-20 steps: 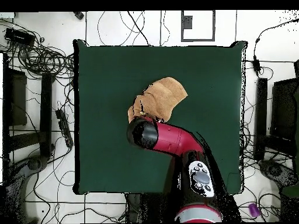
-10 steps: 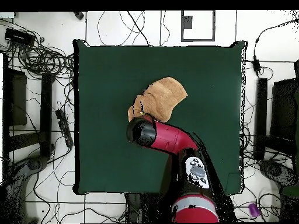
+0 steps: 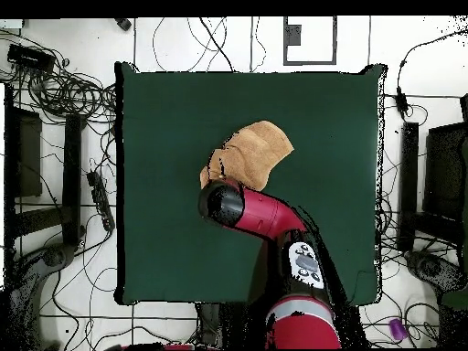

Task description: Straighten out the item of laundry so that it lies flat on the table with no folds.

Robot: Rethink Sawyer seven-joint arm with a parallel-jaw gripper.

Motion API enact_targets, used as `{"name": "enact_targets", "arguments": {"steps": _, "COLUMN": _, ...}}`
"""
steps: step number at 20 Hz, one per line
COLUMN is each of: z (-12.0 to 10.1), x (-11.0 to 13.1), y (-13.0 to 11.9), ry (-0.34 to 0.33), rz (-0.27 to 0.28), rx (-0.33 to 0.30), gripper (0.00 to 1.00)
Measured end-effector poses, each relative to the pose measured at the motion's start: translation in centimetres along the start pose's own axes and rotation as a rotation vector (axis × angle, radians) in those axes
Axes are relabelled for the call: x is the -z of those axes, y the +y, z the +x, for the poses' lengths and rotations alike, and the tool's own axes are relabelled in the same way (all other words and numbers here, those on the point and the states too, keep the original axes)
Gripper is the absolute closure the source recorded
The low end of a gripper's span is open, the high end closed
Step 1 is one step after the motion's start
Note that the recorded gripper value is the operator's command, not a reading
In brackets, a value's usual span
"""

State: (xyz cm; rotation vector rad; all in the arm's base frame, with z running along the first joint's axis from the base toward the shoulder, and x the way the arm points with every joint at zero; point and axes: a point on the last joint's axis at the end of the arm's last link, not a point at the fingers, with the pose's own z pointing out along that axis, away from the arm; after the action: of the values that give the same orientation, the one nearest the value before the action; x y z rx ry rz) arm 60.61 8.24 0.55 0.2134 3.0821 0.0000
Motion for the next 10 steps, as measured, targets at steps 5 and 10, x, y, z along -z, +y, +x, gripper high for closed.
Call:
{"name": "enact_targets", "arguments": {"steps": 5, "z": -1.6, "x": 0.3, "y": 0.2, "ry": -0.026, "rz": -0.006, "rx": -0.017, "gripper": 0.0}}
{"name": "enact_targets", "arguments": {"steps": 10, "z": -4.2, "x": 1.1, "y": 0.3, "ry": -0.073, "rz": -0.013, "rx": -0.031, "gripper": 0.0}}
